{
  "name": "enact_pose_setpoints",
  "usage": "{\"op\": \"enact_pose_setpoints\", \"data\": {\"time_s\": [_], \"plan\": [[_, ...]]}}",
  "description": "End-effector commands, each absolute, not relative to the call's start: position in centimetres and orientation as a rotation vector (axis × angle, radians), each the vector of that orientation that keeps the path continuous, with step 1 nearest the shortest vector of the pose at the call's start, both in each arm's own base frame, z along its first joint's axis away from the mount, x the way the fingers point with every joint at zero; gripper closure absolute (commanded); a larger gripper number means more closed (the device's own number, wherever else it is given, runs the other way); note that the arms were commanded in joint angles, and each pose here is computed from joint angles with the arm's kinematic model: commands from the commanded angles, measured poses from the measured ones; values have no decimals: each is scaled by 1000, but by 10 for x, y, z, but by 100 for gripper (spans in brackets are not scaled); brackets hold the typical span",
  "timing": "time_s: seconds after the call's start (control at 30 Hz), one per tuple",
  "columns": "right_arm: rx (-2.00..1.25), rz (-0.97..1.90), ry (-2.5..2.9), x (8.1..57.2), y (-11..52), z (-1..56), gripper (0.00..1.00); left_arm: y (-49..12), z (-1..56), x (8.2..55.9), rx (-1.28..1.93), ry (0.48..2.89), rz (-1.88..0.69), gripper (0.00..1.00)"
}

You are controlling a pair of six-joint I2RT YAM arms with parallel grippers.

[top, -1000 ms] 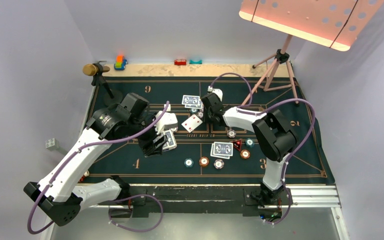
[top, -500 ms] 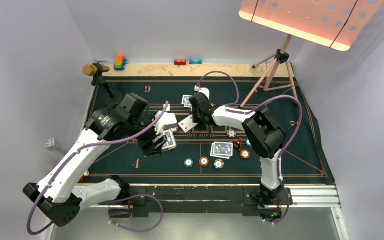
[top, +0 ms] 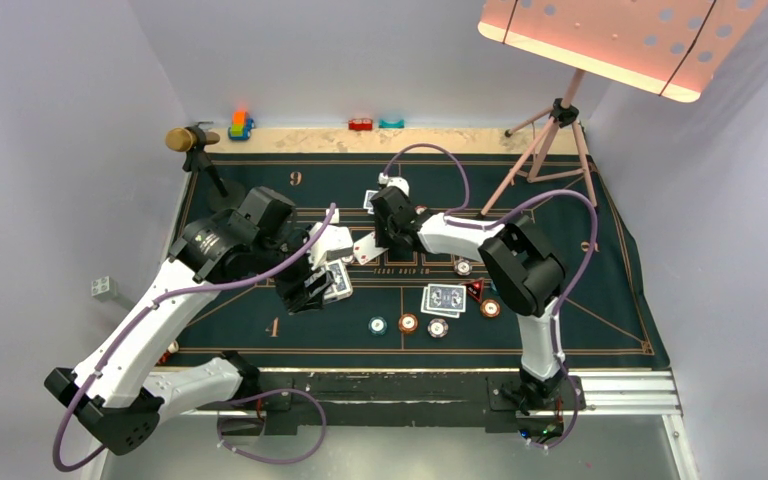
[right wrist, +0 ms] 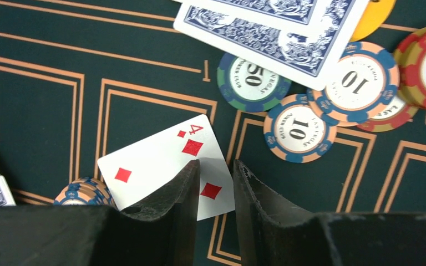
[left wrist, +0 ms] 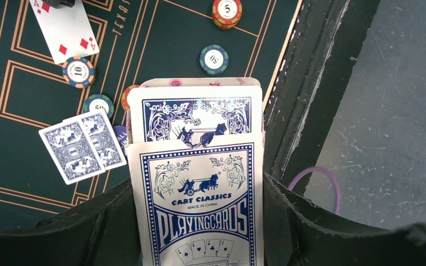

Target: Distribute texas hold em gaming equipment

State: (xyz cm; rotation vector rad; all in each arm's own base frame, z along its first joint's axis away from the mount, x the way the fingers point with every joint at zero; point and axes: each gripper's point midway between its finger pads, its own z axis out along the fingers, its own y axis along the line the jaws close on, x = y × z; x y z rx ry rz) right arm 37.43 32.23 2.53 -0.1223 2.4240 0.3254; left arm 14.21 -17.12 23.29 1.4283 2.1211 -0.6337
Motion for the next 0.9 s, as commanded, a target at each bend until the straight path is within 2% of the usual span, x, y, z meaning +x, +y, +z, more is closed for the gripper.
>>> {"op": "enact_pose_setpoints", "data": {"time_s": [0.0, 0.13, 0.3, 0.37, 0.5, 0.73, 0.87], "plan": [[-181, 448, 2533, 344, 347, 10, 69, -173, 247, 144, 1401, 2071, -638, 100], [-129, 430, 2511, 357, 327, 22, 67, -173, 246, 143, 1402, 2072, -638, 100], [-150, 470, 2427, 359, 323, 65, 58, -174, 245, 144, 1401, 2074, -643, 100], [-166, 513, 2398, 354, 323, 85, 51, -174, 245, 144, 1401, 2074, -643, 100], [-206, 662, 2329, 329, 322, 129, 37, -173, 241, 145, 1408, 2081, -635, 100], [-309, 1095, 2228, 263, 325, 202, 15, -177, 234, 147, 1423, 2075, -650, 100], [-411, 1364, 2137, 228, 333, 235, 10, -181, 232, 151, 1421, 2056, -653, 100]]}}
